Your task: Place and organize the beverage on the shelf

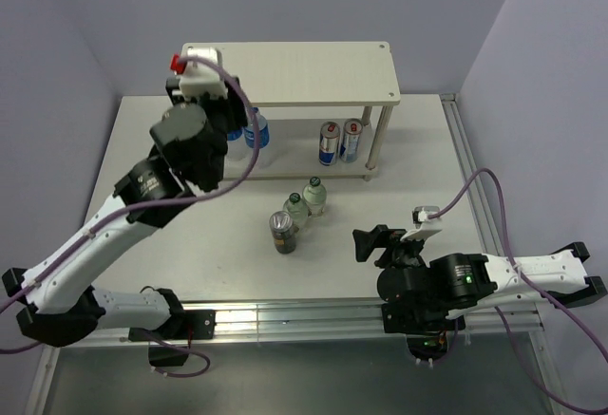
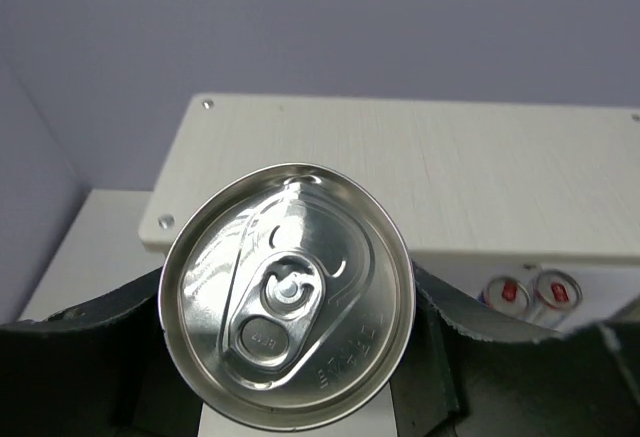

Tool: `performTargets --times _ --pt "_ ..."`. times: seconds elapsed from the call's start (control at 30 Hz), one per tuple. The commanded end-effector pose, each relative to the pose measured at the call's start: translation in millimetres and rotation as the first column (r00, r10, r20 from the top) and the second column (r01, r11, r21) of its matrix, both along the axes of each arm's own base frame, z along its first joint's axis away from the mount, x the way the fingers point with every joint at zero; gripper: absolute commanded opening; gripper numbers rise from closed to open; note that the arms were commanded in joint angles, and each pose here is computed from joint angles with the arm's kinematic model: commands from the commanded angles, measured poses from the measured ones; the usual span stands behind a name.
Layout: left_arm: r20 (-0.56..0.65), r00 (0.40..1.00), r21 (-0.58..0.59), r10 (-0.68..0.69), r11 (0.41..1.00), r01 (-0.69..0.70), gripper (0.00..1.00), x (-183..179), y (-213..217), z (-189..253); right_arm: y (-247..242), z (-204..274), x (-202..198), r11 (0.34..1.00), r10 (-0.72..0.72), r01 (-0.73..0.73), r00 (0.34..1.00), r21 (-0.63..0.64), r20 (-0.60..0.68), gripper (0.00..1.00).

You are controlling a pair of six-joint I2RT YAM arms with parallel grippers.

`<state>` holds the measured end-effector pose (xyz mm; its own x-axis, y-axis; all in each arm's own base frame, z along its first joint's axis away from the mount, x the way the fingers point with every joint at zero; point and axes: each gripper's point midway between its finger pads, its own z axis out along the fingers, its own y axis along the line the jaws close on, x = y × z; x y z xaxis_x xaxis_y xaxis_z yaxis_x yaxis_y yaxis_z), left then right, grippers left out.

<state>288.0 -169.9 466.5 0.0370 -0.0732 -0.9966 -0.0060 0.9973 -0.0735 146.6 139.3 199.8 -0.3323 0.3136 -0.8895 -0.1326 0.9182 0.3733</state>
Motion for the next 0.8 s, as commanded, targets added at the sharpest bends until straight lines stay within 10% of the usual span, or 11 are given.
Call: performTargets --times 0.0,0.43,0.77 --pt "0.109 0.993 0.032 -0.033 0.999 0.03 0.0 20.0 5.4 66.1 0.3 5.7 2.6 0.999 -0.018 0.016 0.999 0.039 0.027 0.98" --pt "-0.034 0.999 0.051 -0.039 0.998 0.041 0.0 139.7 31.4 50.7 0.2 5.3 2.8 0.999 -0.023 0.023 0.999 0.029 0.026 0.97" --pt "-0.098 0.994 -0.007 -0.054 0.999 0.054 0.0 162.2 44.6 29.6 1.1 5.4 2.3 0.999 -0.019 0.018 0.999 0.029 0.026 0.97"
